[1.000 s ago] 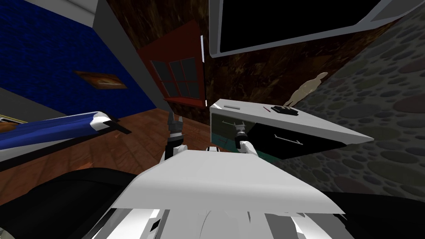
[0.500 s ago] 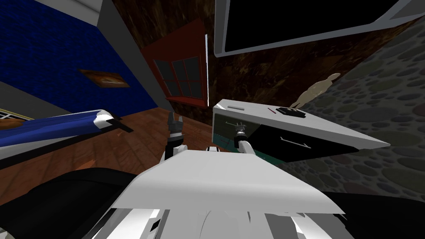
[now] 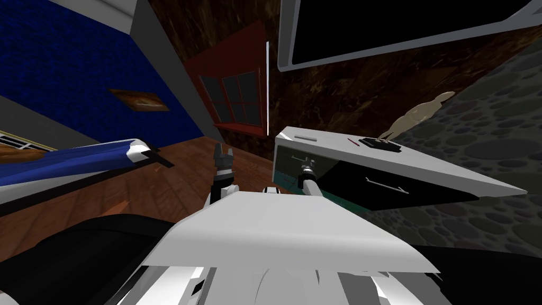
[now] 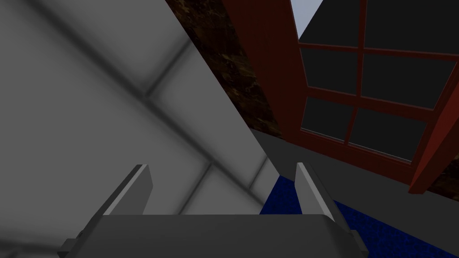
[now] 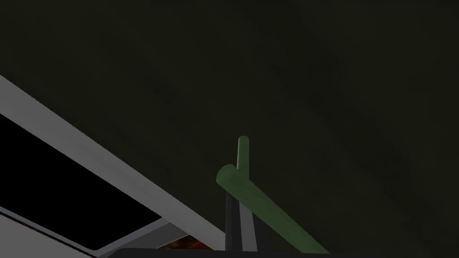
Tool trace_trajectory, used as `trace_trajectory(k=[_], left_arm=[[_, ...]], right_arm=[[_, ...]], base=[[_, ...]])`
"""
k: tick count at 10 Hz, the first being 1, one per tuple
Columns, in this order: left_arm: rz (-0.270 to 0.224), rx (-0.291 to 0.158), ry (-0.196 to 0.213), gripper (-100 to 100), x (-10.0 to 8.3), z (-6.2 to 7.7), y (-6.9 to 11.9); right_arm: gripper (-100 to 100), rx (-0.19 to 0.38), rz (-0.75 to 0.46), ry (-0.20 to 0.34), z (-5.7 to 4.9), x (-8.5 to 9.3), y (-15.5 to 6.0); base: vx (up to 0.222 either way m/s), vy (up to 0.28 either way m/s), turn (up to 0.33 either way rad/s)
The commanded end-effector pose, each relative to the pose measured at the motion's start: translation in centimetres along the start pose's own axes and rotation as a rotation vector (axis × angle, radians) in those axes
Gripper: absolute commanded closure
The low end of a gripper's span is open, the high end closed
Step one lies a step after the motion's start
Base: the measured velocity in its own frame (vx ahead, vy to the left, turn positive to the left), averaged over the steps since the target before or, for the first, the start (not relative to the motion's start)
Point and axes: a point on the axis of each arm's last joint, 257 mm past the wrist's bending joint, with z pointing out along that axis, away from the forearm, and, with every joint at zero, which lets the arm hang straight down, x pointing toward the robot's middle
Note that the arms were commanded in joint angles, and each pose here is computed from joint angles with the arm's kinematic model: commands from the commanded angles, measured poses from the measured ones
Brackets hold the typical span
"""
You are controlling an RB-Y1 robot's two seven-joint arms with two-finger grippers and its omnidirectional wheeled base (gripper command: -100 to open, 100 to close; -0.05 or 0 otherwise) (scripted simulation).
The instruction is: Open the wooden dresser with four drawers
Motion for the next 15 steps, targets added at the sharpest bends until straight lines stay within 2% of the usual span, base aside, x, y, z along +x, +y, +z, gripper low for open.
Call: trace_trajectory(k=[1,4,7,13,15], left_arm=[[0.000,0.000,0.000,0,0.0,0.0,0.0],[0.000,0.000,0.000,0,0.0,0.0,0.0],[0.000,0.000,0.000,0,0.0,0.0,0.0],[0.000,0.000,0.000,0,0.0,0.0,0.0],[0.000,0.000,0.000,0,0.0,0.0,0.0]], right_arm=[[-100,0.016,-0.104,0.021,-0.2,0.9,0.4],[-100,0.070,-0.268,0.056,-0.4,2.3,-0.2],[-100,0.071,-0.273,0.055,-0.4,2.2,-0.2],[-100,0.135,-0.465,0.093,-0.9,3.4,-0.9],[-100,0.143,-0.491,0.098,-1.0,3.6,-1.0]], base=[[-0.005,0.053,0.012],[-0.013,0.064,0.050],[-0.005,0.024,0.001],[-0.024,0.046,0.042],[-0.027,0.043,0.031]])
